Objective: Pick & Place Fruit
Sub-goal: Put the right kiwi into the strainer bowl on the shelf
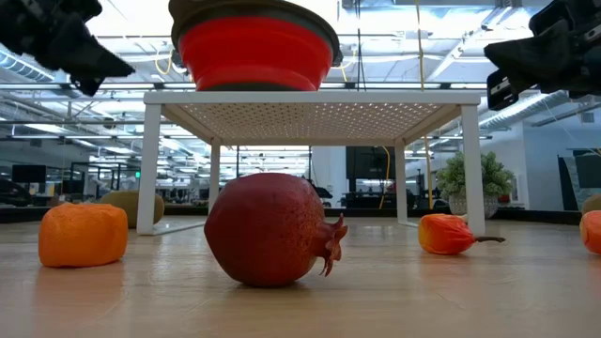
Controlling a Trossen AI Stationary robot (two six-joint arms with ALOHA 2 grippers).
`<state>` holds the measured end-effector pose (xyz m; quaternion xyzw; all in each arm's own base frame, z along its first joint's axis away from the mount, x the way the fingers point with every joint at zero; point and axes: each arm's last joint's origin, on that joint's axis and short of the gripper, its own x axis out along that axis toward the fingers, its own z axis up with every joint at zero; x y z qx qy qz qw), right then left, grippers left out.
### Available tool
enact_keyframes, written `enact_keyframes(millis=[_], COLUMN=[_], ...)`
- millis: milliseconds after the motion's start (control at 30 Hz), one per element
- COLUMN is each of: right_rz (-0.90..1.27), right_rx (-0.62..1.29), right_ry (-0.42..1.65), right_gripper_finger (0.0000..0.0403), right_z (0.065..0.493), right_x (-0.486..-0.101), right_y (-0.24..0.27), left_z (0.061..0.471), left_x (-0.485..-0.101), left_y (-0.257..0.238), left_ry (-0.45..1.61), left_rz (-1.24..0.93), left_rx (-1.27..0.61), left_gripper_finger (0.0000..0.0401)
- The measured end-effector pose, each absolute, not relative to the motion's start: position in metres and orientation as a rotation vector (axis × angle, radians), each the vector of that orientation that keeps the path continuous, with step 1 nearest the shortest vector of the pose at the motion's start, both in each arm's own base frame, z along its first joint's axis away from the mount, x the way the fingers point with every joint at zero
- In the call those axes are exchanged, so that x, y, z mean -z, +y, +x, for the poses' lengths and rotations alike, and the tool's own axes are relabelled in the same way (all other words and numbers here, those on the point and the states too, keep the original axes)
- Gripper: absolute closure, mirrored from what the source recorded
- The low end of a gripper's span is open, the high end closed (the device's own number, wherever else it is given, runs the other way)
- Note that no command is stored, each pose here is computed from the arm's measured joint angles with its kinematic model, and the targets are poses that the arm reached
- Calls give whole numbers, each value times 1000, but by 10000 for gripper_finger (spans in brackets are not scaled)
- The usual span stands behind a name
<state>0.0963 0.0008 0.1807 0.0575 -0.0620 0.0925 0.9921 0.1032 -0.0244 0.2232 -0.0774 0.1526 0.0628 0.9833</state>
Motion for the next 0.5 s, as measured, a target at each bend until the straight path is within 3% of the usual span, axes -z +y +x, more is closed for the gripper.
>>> enact_keyframes(millis=[267,500], right_rz=[114,109], right_rx=[-183,-179], right_ry=[-114,-77], right_gripper_finger=[403,403], right_z=[96,93], right_x=[-181,-191], right_y=[1,1], left_z=[93,84], left_x=[-192,-187], left_y=[-21,-19], left_ry=[230,184], left_rz=[-201,-192], left_rx=[-116,-69], left_gripper_finger=[399,400])
